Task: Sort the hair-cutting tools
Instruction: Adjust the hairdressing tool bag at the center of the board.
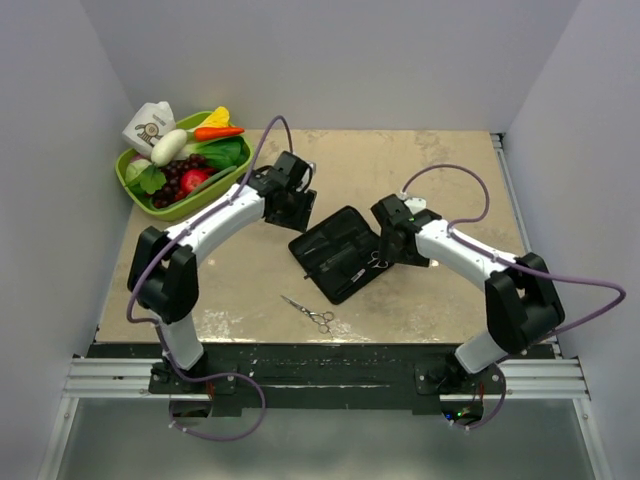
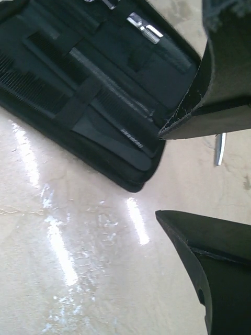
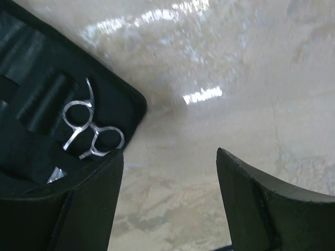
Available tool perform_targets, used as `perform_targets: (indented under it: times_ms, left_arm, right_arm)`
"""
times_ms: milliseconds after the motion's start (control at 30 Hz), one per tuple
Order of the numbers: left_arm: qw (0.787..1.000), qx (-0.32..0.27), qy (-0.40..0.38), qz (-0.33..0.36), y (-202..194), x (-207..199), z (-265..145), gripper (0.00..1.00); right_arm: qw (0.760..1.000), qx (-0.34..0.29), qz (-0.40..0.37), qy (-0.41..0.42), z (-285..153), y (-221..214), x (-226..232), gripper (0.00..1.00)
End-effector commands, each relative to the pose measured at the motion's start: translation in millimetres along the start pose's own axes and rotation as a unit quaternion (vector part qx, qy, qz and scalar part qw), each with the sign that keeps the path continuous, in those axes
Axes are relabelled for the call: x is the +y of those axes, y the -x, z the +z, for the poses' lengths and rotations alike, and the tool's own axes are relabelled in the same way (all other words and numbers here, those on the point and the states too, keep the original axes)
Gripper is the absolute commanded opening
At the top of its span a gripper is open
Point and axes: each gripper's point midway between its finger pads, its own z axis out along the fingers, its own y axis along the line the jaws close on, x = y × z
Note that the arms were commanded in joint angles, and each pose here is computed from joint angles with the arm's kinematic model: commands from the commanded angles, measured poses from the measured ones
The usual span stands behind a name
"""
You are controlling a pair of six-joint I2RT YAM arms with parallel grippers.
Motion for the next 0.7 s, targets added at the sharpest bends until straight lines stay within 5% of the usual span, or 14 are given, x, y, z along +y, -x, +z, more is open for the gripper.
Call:
perform_targets:
  times_ms: [0,300,667]
  left_arm:
    - [0.999,-0.011,0.025,-0.017,24.4,9.2,33.2,0.61]
    - [0.994,0.042,0.089,-0.051,10.8,46.7,96.0,0.60]
    - [0.994,0.057,0.089,-0.040,-0.7,47.8,101.7,0.60]
  right_arm:
    - [0.999,0.011,0.038,0.011,-19.5,-14.1,-13.1,0.74]
    - [0.998,0.049,0.046,0.014,-14.0,-49.4,-22.4,0.75]
    - [0.996,0.082,0.039,0.006,12.7,-74.9,-16.4,0.75]
